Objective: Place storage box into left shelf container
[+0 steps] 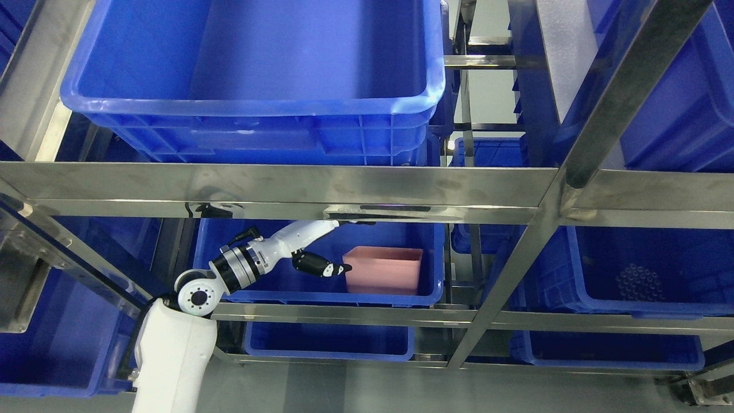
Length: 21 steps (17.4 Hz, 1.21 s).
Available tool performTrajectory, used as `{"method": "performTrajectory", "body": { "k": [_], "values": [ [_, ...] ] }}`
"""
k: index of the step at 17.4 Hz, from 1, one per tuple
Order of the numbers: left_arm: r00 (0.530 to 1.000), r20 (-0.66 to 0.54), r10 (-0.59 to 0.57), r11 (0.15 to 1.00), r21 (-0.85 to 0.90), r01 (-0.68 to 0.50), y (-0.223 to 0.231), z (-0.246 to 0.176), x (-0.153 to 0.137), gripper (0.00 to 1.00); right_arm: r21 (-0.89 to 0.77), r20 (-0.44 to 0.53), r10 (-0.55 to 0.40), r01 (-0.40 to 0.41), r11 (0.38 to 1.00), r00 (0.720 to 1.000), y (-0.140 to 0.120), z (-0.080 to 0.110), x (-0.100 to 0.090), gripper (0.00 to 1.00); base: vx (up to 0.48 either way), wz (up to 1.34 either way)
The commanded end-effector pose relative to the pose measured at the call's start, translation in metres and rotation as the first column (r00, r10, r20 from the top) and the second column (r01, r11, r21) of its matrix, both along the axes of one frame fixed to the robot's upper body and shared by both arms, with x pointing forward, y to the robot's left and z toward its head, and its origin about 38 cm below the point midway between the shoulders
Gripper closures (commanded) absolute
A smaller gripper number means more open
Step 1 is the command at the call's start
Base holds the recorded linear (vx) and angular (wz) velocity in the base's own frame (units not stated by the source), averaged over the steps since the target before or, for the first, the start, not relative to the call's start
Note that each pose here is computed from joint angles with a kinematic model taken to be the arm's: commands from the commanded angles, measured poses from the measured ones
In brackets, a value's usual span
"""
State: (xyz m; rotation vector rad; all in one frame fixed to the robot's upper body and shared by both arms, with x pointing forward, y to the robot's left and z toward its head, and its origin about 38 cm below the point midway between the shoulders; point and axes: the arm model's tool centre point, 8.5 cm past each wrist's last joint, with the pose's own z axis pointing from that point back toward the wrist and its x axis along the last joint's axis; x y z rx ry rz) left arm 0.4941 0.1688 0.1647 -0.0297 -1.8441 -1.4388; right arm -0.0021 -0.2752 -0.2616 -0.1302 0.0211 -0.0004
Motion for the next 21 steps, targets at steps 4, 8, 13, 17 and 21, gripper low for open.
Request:
{"method": "performTrajectory", "body": {
  "k": [4, 8, 13, 17, 21],
  "values": [
    [0.967, -0.199, 0.156, 0.724, -0.643, -0.249, 0.022, 0.02, -0.031, 0.0, -0.017, 0.008, -0.002, 0.002, 1.0, 1.0, -0.011, 0.001, 0.0, 0.0, 0.0, 0.0],
    [0.936, -0.199, 0.291, 0.557, -0.76, -0.335, 0.034, 0.024, -0.087, 0.0, -0.017, 0.008, -0.002, 0.002, 1.0, 1.0, -0.011, 0.001, 0.0, 0.0, 0.0, 0.0],
    [0.897, -0.291, 0.333, 0.495, -0.756, -0.429, 0.032, -0.012, -0.109, 0.0, -0.017, 0.008, -0.002, 0.002, 1.0, 1.0, -0.011, 0.001, 0.0, 0.0, 0.0, 0.0],
    [0.883, -0.324, 0.34, 0.494, -0.738, -0.46, 0.034, -0.02, -0.111, 0.0, -0.017, 0.008, -0.002, 0.002, 1.0, 1.0, -0.011, 0.001, 0.0, 0.0, 0.0, 0.0],
    [0.878, -0.339, 0.338, 0.497, -0.728, -0.473, 0.033, -0.021, -0.11, 0.0, -0.017, 0.008, -0.002, 0.002, 1.0, 1.0, -0.011, 0.001, 0.0, 0.0, 0.0, 0.0]
  ]
}}
